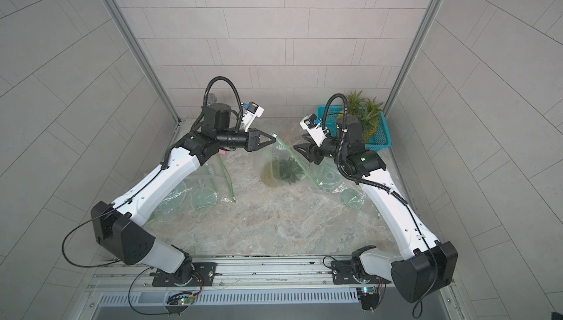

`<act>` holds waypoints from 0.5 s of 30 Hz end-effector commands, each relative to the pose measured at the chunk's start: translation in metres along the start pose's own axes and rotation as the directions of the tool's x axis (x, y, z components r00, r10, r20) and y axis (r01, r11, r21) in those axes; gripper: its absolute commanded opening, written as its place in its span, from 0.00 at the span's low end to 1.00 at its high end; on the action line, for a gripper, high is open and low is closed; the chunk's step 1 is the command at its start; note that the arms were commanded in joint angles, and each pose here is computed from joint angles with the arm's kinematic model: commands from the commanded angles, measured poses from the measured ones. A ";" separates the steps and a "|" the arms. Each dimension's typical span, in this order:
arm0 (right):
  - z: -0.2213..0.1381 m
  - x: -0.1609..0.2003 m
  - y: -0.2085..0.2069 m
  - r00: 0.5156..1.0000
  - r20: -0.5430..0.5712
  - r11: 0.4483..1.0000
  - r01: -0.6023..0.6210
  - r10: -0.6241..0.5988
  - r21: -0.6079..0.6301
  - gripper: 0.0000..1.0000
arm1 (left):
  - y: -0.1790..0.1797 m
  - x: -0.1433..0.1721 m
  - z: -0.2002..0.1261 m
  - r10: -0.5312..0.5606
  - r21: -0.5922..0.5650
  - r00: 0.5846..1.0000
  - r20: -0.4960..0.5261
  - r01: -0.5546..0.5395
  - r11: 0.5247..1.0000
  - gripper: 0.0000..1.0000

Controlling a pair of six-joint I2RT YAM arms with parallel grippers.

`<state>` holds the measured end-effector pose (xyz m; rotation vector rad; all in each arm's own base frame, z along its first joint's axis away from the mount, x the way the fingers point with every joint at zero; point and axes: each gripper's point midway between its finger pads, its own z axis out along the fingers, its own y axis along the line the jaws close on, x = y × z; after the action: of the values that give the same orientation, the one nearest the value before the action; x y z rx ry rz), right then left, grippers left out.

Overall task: Open the zip-top bag and take out the pineapple
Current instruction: Adjust the zipper food storage bag at the center of the board.

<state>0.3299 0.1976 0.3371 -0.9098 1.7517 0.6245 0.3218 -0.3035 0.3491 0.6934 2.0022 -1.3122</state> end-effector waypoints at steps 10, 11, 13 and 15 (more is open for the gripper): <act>0.010 0.015 0.023 0.998 -0.015 0.986 -0.064 0.063 -0.155 0.55 | -0.017 0.002 -0.013 0.098 0.018 0.995 0.028 -0.098 0.995 0.00; 0.009 0.015 0.020 0.998 -0.011 0.989 -0.062 0.062 -0.132 0.55 | -0.016 0.003 -0.013 0.098 0.015 0.995 0.025 -0.098 0.995 0.00; 0.003 0.010 0.017 0.998 0.000 0.994 -0.057 0.057 -0.095 0.54 | -0.014 0.005 -0.013 0.098 0.002 0.995 0.019 -0.098 0.995 0.00; -0.004 0.005 0.019 0.999 0.016 0.996 -0.045 0.047 -0.082 0.54 | -0.013 0.005 -0.013 0.101 0.000 0.995 0.018 -0.101 0.995 0.00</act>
<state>0.3196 0.2084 0.3101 -0.9321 1.8164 0.7732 0.3126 -0.2983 0.3458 0.7257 1.9872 -1.2858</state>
